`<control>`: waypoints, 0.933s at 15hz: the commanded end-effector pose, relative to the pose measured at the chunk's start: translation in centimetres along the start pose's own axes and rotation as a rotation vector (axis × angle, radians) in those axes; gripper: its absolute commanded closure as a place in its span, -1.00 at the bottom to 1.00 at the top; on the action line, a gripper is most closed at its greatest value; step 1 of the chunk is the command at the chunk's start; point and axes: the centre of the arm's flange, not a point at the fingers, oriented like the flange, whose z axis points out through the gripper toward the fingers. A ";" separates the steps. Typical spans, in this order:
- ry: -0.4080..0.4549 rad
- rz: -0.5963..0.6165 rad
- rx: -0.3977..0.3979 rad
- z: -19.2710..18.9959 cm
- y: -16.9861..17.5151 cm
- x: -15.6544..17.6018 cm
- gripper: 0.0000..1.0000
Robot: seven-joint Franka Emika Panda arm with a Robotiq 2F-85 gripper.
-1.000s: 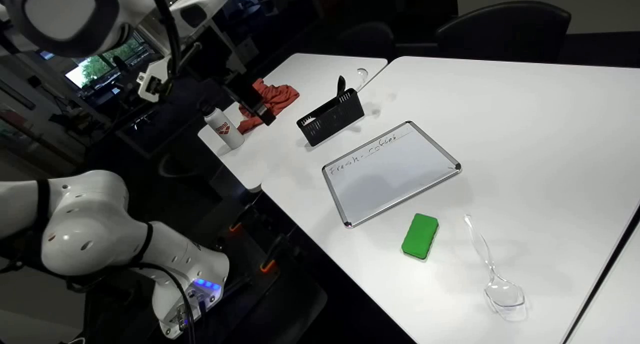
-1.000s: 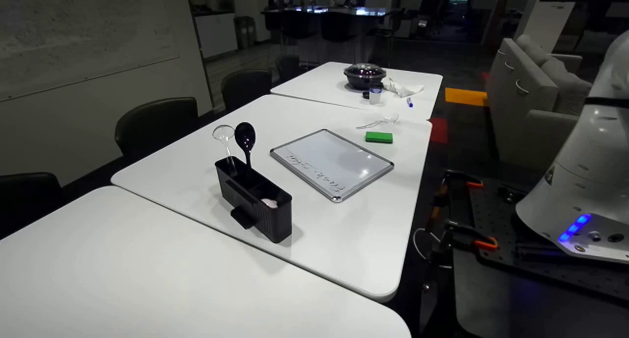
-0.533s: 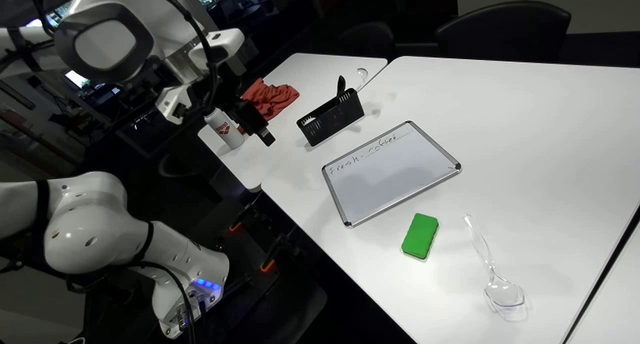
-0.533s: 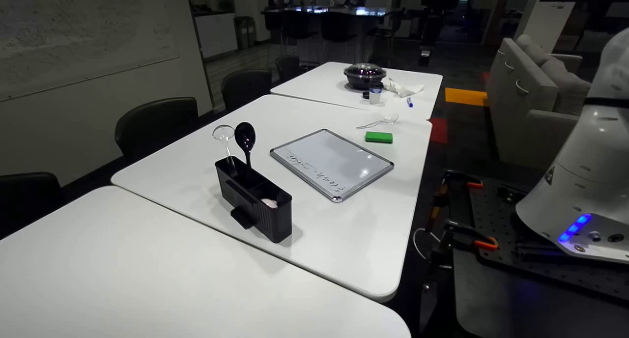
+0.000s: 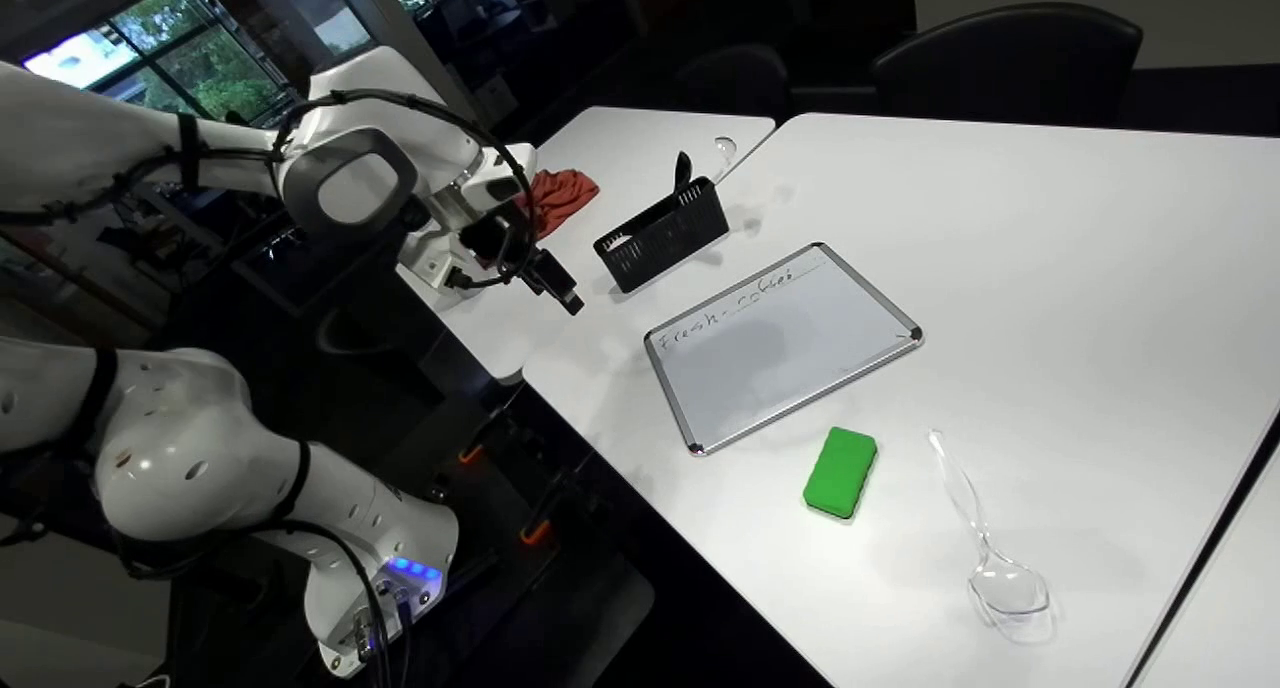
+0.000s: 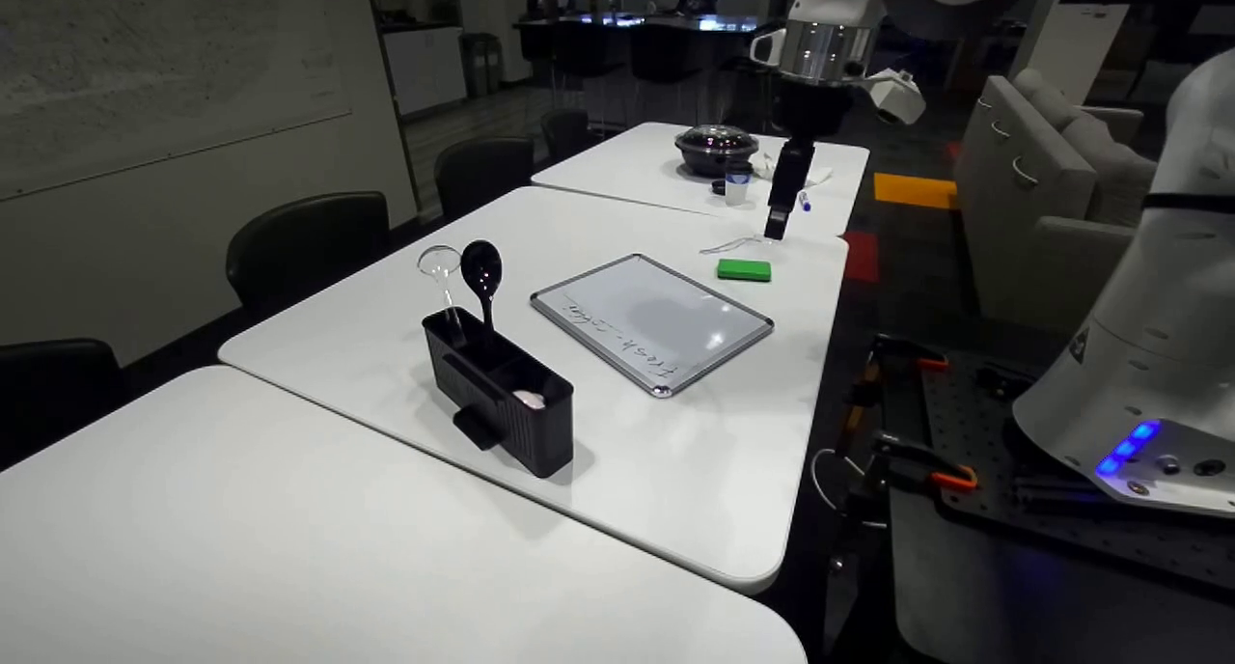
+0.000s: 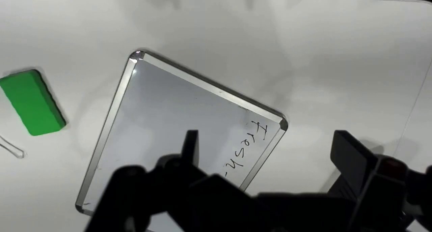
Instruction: Place the board straight
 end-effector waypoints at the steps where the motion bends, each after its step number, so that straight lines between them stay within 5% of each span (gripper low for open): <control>1: -0.005 0.045 -0.019 5.7 -3.2 0.6 -1.00; 2: 0.002 0.021 -0.011 2.8 -1.7 0.8 -1.00; 10: -0.032 0.036 -0.030 6.8 -4.9 2.2 -1.00; 11: -0.032 0.054 -0.032 7.3 -5.6 2.7 -0.50; 14: -0.038 0.128 -0.055 9.0 -6.8 3.6 -0.13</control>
